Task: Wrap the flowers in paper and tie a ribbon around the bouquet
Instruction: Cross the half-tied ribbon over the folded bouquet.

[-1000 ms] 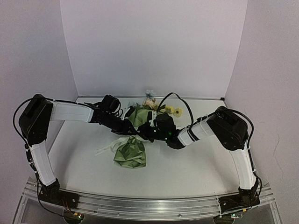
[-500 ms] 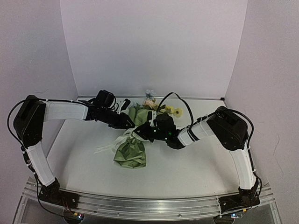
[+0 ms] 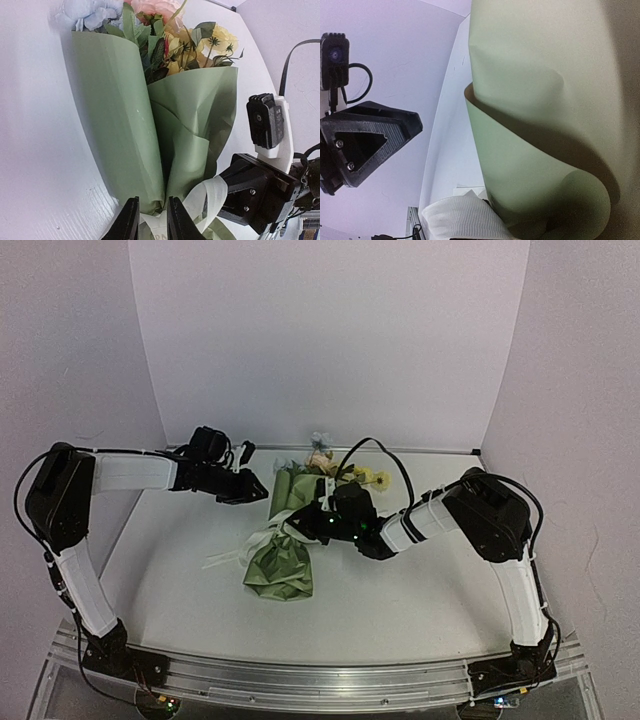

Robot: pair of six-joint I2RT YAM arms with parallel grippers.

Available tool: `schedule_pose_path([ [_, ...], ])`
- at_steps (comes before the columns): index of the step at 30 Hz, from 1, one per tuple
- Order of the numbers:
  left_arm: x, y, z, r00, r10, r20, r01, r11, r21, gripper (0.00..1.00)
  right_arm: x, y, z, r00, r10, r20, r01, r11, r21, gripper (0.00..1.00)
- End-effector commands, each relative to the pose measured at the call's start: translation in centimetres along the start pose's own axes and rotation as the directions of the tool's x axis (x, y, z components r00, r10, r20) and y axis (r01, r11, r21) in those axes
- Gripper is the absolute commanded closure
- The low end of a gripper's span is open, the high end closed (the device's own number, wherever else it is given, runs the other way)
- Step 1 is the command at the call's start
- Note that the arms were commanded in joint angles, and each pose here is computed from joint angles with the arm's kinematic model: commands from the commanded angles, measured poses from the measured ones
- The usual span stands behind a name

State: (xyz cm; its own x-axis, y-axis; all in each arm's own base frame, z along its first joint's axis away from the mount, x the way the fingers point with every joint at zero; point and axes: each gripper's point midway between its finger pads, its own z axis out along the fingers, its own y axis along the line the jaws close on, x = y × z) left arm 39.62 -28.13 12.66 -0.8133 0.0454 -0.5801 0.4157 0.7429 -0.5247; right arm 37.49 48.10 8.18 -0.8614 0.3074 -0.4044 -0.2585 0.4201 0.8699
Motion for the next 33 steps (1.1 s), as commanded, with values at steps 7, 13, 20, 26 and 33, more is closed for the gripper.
schedule_pose_path([
  [7,2.5,-2.7,1.9,0.992,0.029,-0.125,-0.010,0.989,0.150,0.79,-0.8,0.4,0.6,0.999,-0.036,0.022,0.036,0.999,-0.014,1.00],
  [13,2.9,-3.8,1.5,0.990,0.053,-0.127,-0.028,0.981,0.190,0.79,-0.8,0.3,0.6,0.999,-0.038,0.020,0.038,0.999,-0.009,1.00],
  [20,3.3,-4.2,1.3,0.989,0.060,-0.138,-0.032,0.979,0.201,0.79,-0.8,0.3,0.7,0.999,-0.038,0.019,0.038,0.999,-0.007,1.00],
  [26,4.2,-4.4,1.4,0.985,0.064,-0.158,-0.029,0.976,0.214,0.79,-0.9,0.5,0.7,0.999,-0.040,0.019,0.040,0.999,-0.005,1.00],
  [33,4.7,-4.4,1.4,0.985,0.066,-0.159,-0.031,0.976,0.215,0.72,-0.9,0.6,0.9,0.999,-0.042,0.015,0.042,0.999,0.000,1.00],
])
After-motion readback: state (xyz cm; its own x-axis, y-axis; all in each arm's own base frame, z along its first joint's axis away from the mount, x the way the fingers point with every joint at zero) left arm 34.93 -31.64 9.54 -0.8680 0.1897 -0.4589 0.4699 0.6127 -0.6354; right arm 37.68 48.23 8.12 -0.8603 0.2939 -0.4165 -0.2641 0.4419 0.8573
